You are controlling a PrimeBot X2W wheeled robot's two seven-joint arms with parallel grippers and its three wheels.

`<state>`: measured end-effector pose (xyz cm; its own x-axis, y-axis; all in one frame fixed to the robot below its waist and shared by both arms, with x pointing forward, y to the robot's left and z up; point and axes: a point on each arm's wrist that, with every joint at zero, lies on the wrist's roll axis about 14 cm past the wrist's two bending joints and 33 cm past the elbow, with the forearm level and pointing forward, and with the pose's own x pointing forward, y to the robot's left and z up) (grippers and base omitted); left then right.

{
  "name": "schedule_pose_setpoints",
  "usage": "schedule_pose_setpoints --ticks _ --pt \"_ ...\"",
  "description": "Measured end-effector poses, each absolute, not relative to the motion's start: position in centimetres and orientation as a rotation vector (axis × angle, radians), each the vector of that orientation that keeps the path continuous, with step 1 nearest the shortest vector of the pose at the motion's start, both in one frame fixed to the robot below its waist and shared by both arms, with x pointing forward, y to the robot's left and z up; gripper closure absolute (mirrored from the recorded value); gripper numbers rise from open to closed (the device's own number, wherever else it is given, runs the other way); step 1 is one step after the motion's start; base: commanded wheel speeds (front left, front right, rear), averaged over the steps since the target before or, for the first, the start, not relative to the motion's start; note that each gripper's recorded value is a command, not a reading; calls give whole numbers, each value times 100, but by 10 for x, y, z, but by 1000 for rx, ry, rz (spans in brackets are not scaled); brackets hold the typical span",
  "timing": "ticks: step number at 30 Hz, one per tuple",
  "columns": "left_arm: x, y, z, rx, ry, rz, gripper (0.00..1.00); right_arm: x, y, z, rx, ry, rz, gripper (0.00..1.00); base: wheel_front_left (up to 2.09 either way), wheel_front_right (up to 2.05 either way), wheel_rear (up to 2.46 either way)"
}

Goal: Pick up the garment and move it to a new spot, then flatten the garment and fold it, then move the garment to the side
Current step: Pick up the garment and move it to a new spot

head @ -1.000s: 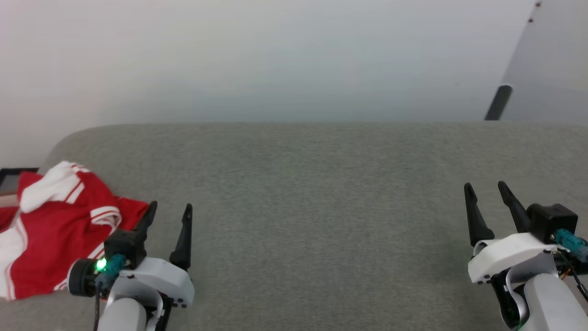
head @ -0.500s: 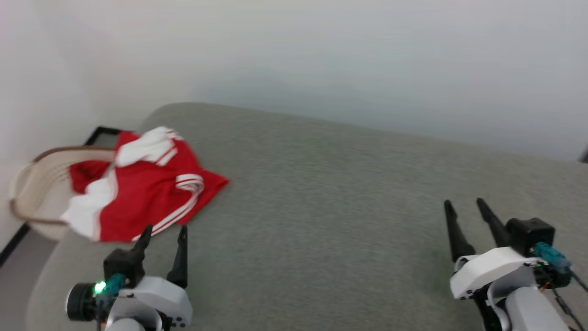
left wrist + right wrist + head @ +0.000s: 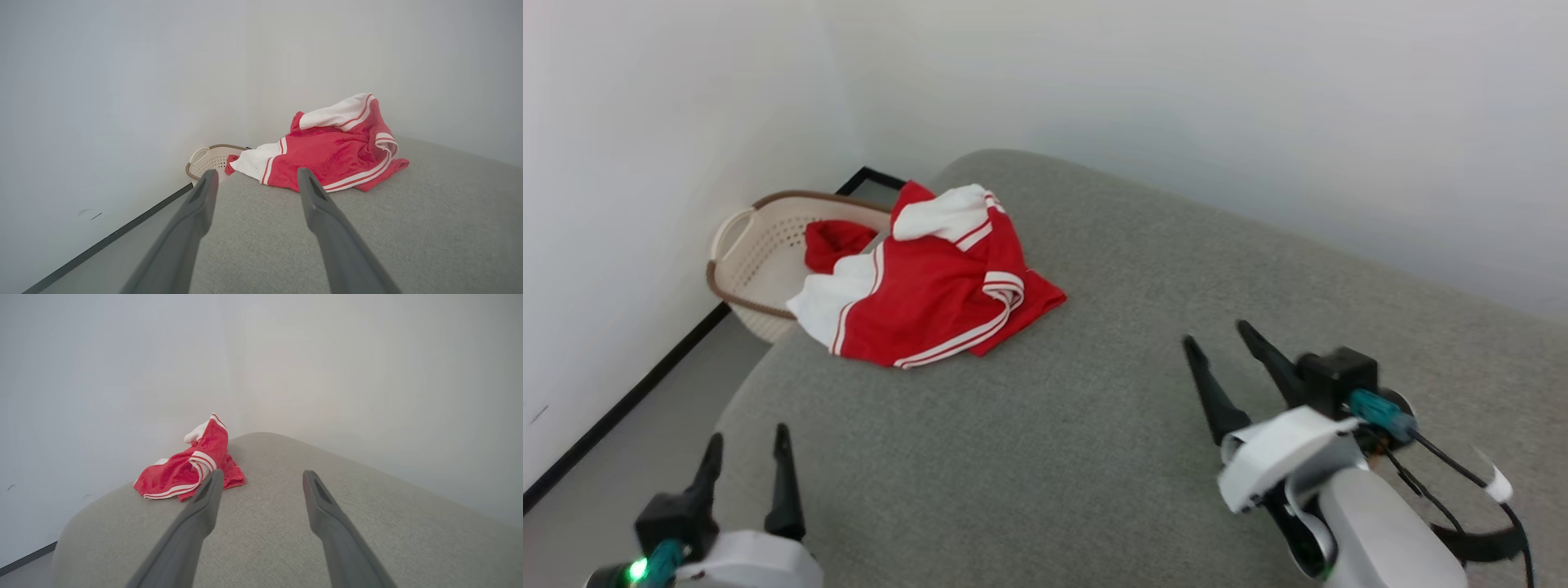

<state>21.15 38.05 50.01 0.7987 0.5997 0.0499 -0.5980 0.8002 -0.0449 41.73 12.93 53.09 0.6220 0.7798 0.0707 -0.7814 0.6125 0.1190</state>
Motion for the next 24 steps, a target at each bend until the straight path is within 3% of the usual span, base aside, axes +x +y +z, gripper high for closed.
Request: schedule_pose_setpoints --ticks 6,14,18,24 --pt "187 384 497 -27 -55 728 0 406 163 527 163 17 1001 0 -7 -7 -7" --pt "187 376 493 -36 -44 706 0 406 163 527 182 29 1004 0 -3 -3 -3" --pt "208 371 497 -7 -41 617 0 415 144 518 191 47 945 0 0 0 0" --pt "275 358 512 40 -21 425 0 436 106 499 186 62 836 0 0 0 0"
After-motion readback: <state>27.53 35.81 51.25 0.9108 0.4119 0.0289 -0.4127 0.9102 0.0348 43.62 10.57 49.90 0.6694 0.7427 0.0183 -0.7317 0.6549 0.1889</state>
